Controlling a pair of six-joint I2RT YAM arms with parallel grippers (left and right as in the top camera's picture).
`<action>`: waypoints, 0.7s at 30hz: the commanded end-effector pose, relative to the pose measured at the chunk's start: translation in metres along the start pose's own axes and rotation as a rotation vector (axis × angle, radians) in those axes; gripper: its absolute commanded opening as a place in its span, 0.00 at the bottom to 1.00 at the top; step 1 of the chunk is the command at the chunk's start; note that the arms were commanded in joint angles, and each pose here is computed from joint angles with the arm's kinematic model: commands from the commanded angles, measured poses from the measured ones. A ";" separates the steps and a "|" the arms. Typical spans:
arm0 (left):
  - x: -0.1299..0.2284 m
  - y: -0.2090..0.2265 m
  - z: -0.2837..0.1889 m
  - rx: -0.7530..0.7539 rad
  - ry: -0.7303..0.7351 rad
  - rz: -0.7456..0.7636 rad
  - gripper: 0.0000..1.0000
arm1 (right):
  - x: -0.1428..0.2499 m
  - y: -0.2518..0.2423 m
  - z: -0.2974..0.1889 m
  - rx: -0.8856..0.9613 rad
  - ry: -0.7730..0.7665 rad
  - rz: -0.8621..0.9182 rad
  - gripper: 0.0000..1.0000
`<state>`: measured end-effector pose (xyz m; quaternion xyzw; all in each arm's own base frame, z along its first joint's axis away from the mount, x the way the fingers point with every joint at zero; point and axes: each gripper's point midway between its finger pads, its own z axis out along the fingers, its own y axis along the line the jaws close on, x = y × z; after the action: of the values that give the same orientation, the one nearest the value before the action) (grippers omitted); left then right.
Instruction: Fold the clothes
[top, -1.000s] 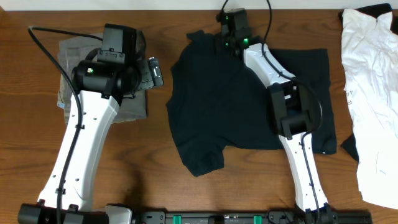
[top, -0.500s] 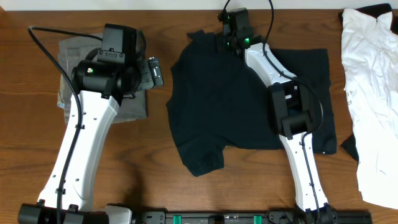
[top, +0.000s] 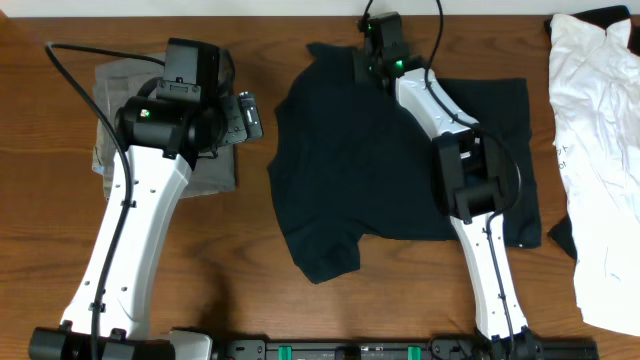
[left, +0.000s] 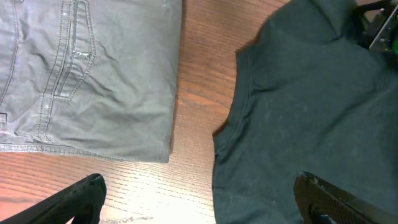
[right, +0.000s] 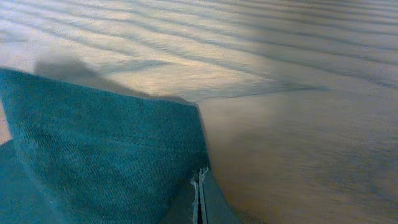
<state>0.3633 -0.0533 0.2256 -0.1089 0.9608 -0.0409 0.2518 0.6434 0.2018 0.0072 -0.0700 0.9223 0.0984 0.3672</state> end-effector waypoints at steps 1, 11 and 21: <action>0.002 0.003 0.003 -0.017 0.008 -0.002 0.98 | 0.006 -0.044 0.006 0.095 0.013 0.049 0.01; 0.001 0.003 0.003 -0.017 0.007 -0.002 0.98 | -0.018 -0.053 0.003 0.033 -0.066 0.054 0.13; -0.028 -0.009 0.002 0.031 -0.111 -0.010 0.98 | -0.105 -0.059 -0.078 0.013 -0.163 0.106 0.49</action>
<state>0.3830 -0.0567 0.2378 -0.1090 0.9474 -0.0538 0.2961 0.6697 0.1514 0.0452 -0.0338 0.9144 0.1082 0.3887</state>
